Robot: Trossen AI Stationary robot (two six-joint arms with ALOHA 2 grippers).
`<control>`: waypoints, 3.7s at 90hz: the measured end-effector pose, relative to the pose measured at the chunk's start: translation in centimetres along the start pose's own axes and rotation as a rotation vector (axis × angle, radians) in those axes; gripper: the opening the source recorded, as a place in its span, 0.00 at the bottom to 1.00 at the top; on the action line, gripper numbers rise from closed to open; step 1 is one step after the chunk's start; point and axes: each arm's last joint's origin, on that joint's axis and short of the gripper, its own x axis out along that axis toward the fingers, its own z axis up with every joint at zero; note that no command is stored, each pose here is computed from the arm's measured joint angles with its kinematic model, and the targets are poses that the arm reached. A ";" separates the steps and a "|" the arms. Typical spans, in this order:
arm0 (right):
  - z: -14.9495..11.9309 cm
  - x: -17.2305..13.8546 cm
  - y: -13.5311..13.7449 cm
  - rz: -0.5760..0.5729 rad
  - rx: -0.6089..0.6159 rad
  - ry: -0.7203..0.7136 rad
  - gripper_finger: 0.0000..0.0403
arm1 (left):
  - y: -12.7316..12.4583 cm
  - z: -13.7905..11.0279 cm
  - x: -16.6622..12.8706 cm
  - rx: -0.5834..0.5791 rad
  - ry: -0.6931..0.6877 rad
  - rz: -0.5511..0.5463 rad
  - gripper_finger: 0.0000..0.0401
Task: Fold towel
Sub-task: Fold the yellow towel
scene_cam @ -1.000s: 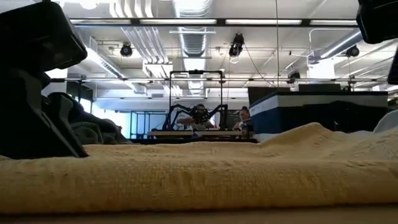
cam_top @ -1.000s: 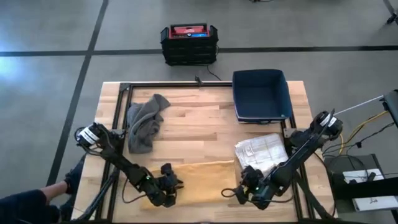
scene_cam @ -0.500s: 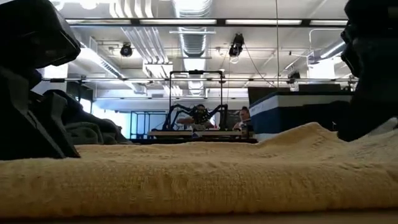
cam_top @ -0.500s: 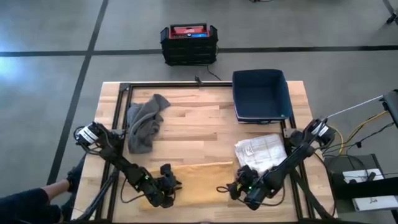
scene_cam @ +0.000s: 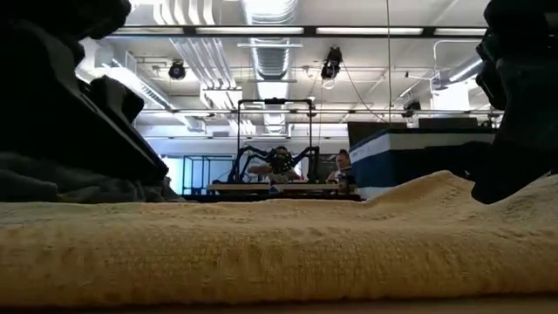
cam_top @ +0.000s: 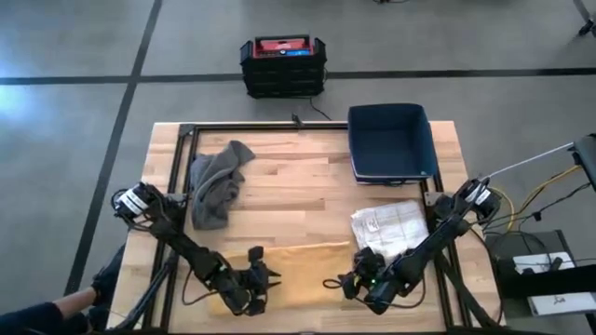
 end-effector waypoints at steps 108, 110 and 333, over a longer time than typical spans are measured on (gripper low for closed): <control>3.5 -3.7 8.9 0.122 -0.171 -0.067 0.02 | 0.5 -2.7 2.9 -0.067 0.023 0.040 0.19; 3.8 -3.8 9.4 0.128 -0.182 -0.071 0.02 | 0.5 -2.7 2.9 -0.065 0.022 0.040 0.19; 11.7 -1.8 11.9 0.154 -0.264 -0.048 0.02 | 1.8 -2.9 -5.1 -0.198 0.289 -0.029 0.19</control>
